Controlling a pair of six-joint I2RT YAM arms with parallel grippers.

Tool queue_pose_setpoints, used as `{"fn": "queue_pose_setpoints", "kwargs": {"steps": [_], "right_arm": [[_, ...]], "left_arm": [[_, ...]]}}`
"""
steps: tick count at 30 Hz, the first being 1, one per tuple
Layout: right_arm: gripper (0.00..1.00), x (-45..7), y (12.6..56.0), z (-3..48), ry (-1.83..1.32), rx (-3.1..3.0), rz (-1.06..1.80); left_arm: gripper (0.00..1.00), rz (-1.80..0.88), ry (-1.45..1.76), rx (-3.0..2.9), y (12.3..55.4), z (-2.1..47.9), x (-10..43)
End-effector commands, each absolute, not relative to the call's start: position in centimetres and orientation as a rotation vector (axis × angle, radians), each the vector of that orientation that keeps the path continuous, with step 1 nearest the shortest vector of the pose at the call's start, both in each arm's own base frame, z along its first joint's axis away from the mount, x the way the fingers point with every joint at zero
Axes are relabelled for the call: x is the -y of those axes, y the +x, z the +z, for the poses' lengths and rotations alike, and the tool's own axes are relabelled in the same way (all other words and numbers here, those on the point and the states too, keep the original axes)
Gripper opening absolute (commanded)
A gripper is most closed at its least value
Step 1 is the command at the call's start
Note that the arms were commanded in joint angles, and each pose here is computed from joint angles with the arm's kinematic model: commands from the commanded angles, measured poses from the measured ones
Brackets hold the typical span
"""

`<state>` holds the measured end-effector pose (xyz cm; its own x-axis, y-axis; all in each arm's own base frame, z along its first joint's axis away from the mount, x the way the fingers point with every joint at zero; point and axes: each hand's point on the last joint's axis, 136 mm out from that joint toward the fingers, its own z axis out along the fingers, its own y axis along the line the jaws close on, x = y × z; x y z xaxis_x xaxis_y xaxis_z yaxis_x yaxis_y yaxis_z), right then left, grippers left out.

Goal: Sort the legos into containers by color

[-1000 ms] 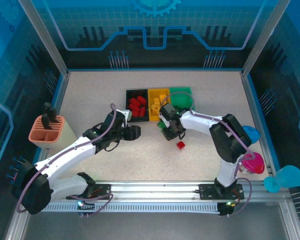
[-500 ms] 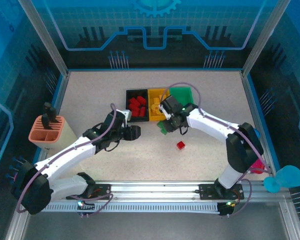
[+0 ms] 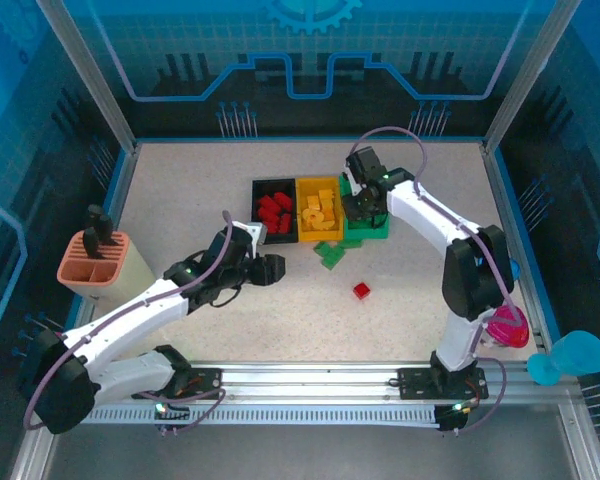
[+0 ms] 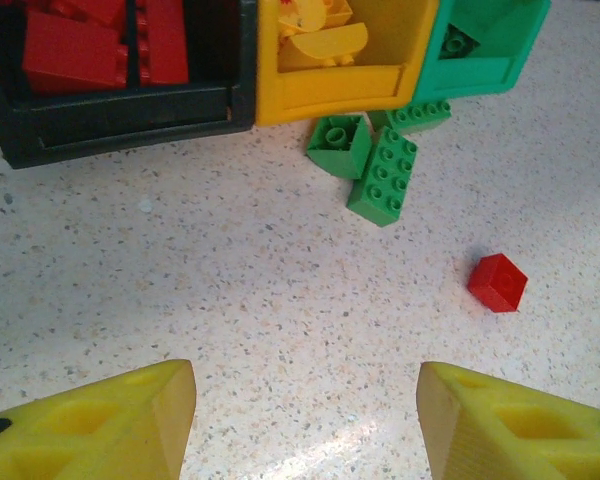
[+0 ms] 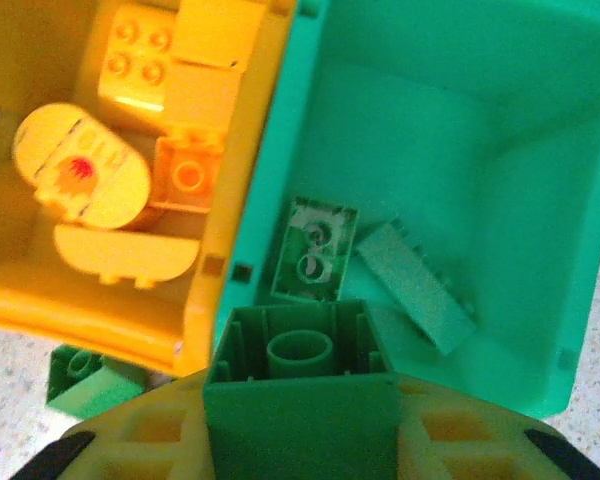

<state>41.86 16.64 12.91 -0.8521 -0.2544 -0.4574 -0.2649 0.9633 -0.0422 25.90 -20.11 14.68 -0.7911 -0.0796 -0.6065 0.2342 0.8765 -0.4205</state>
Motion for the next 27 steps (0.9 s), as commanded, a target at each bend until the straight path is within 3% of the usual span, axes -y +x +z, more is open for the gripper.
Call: {"fn": "queue_pose_setpoints", "kwargs": {"steps": [1, 7, 8, 11, 13, 27], "right_arm": [[0.30, -15.9, 43.0, 12.2, -0.309, -2.680, 0.036], [0.31, -14.5, 45.4, 11.5, -0.234, -2.686, -0.018], [0.35, -14.4, 45.6, 11.7, -0.225, -2.680, -0.022], [0.63, -14.5, 45.7, 12.6, -0.206, -2.656, -0.015], [0.69, -14.5, 45.5, 13.4, -0.197, -2.625, -0.011], [0.71, -13.7, 38.7, 15.7, -0.163, -2.512, 0.137]], "left_arm": [[0.61, -0.631, 0.097, -2.415, 25.1, 14.1, 20.0], [0.61, -0.625, 0.152, -2.418, 24.6, 14.0, 21.2], [0.61, -0.625, 0.163, -2.420, 24.5, 14.0, 21.4], [0.61, -0.628, 0.186, -2.421, 24.3, 14.0, 22.0], [0.61, -0.624, 0.207, -2.424, 24.3, 14.0, 22.4], [0.61, -0.598, 0.419, -2.506, 24.4, 11.8, 28.6]]}}
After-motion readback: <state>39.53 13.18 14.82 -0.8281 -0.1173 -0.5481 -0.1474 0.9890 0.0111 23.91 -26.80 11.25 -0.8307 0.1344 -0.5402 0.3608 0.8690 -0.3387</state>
